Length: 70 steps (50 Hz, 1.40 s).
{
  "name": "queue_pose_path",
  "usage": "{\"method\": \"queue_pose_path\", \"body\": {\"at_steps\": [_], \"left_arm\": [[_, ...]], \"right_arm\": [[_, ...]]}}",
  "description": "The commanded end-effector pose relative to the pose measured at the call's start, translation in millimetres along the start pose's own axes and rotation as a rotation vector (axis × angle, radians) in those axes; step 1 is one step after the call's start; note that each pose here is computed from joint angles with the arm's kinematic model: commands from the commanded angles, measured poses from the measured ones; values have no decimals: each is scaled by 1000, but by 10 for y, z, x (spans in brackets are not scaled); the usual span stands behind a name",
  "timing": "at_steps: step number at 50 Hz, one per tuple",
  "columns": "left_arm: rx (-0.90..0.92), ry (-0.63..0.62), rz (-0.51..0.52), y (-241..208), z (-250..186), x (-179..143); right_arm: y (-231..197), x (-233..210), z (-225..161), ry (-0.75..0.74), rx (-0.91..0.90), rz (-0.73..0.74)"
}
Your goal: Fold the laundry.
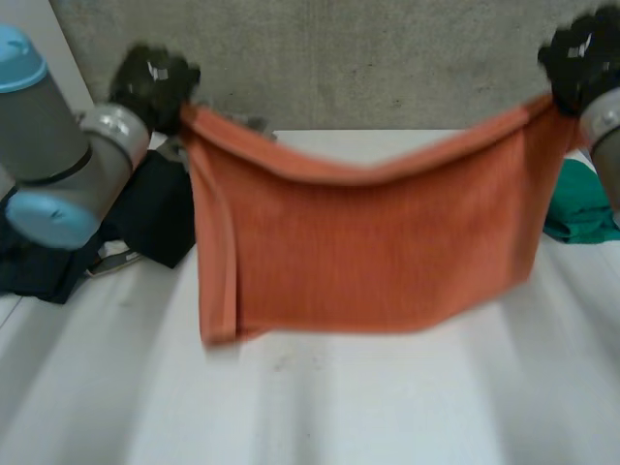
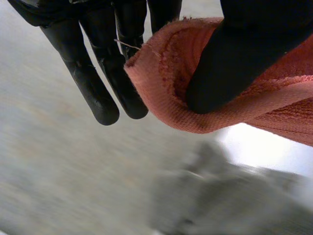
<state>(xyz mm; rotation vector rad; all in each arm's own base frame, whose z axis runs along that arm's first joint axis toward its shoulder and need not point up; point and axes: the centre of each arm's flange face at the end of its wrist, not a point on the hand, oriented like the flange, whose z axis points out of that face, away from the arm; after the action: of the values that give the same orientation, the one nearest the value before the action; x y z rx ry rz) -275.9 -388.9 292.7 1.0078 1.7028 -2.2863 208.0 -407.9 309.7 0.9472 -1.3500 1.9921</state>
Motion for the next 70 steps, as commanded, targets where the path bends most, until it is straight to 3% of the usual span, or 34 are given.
{"method": "queue_pose_path", "body": {"at_steps": [1, 8, 16, 25, 33, 38, 47, 55, 65, 70], "left_arm": [[332, -324, 43, -586, 402, -512], [426, -399, 35, -823, 355, -627], [199, -215, 18, -148, 80, -111], [-110, 10, -12, 760, -492, 570], [-297, 128, -31, 1199, -899, 914], [-372, 151, -39, 1111, -1159, 808], [-526, 228, -49, 783, -1789, 611], [-763, 456, 116, 707, -2480, 587], [-709, 431, 155, 638, -2411, 539], [-652, 383, 166, 672, -2203, 524]], "right_arm": [[-344, 470, 514, 432, 330, -13], [-476, 632, 577, 485, 397, 52], [-270, 313, 276, 320, 291, 123], [315, -674, -457, -73, 54, 188], [597, -1144, -1050, -352, -138, 243], [696, -1156, -1249, -473, -269, 259], [701, -551, -1598, -640, -521, 174], [840, -274, -1963, -834, -678, -16], [907, -285, -1951, -790, -674, -45], [931, -262, -1732, -676, -586, -92]]}}
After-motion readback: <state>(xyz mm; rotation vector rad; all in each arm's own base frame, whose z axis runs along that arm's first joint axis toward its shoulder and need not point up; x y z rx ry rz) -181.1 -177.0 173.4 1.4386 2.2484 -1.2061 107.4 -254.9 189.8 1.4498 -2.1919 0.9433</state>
